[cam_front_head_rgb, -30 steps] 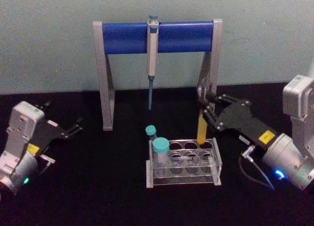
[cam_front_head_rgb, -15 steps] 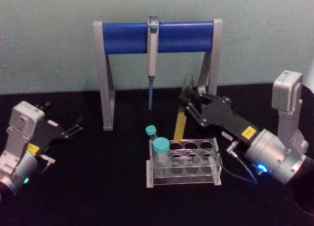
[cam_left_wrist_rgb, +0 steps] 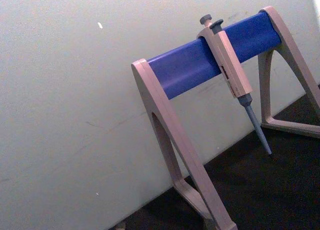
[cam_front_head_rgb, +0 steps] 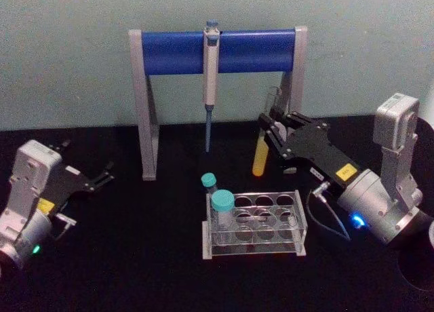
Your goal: Pick up the test tube from the test tube rack, shake it, then place it back into the test tube rack.
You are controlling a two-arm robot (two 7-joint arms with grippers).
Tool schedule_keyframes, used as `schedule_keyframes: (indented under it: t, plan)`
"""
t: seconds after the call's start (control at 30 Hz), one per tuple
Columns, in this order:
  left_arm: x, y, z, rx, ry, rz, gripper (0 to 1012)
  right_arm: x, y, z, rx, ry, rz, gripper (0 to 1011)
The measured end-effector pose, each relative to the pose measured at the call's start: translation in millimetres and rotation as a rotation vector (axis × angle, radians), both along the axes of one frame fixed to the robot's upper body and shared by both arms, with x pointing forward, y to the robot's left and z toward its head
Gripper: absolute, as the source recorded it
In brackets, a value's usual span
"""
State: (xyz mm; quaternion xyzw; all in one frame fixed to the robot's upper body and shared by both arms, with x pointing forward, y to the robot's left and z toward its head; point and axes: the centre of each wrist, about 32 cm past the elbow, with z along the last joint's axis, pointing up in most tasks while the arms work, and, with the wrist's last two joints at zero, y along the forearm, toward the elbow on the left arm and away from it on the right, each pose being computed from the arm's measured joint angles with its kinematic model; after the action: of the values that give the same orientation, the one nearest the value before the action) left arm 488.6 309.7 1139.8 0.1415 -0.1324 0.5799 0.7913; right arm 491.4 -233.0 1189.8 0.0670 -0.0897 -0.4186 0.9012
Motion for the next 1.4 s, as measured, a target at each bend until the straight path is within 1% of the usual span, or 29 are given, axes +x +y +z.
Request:
schedule_keyframes:
  t: [0.2, 0.43, 0.67, 0.77, 0.83, 0.9, 1.0, 1.07, 1.1, 1.13, 1.23, 1.27, 1.3, 1.33, 1.4]
  plan:
    - [0.0, 0.0, 0.0, 0.0, 0.0, 0.0, 1001, -1.9, -3.3, 0.6, -0.005, -0.004, -0.018, 229]
    - [0.0, 0.0, 0.0, 0.0, 0.0, 0.0, 1001, -7.1, -12.4, 3.8, -0.025, -0.004, -0.048, 229]
    - [0.0, 0.0, 0.0, 0.0, 0.0, 0.0, 1001, -19.8, -21.5, 7.8, -0.068, 0.025, -0.062, 229]
    - [0.0, 0.0, 0.0, 0.0, 0.0, 0.0, 1001, -26.8, -24.1, 10.2, -0.092, 0.04, -0.054, 229]
    - [0.0, 0.0, 0.0, 0.0, 0.0, 0.0, 1001, -33.2, -25.2, 12.6, -0.112, 0.055, -0.033, 229]
    - [0.0, 0.0, 0.0, 0.0, 0.0, 0.0, 1001, -36.0, -25.1, 13.5, -0.115, 0.063, -0.016, 229]
    - [0.0, 0.0, 0.0, 0.0, 0.0, 0.0, 1001, -39.0, -23.8, 14.2, -0.112, 0.072, 0.01, 229]
    - [0.0, 0.0, 0.0, 0.0, 0.0, 0.0, 1001, -40.5, -20.9, 13.8, -0.099, 0.081, 0.048, 228]
    - [0.0, 0.0, 0.0, 0.0, 0.0, 0.0, 1001, -40.5, -20.9, 13.8, -0.099, 0.081, 0.048, 229]
    - [0.0, 0.0, 0.0, 0.0, 0.0, 0.0, 1001, -40.4, -18.7, 13.6, -0.089, 0.087, 0.068, 229]
    - [0.0, 0.0, 0.0, 0.0, 0.0, 0.0, 1001, -36.8, -14.1, 12.5, -0.065, 0.097, 0.102, 229]
    - [0.0, 0.0, 0.0, 0.0, 0.0, 0.0, 1002, -34.0, -11.9, 10.9, -0.049, 0.1, 0.113, 229]
    - [0.0, 0.0, 0.0, 0.0, 0.0, 0.0, 1001, -34.0, -11.9, 10.9, -0.049, 0.1, 0.113, 228]
    - [0.0, 0.0, 0.0, 0.0, 0.0, 0.0, 1001, -31.0, -9.7, 9.6, -0.033, 0.099, 0.118, 229]
    - [0.0, 0.0, 0.0, 0.0, 0.0, 0.0, 1001, -27.8, -7.7, 7.7, -0.018, 0.095, 0.119, 229]
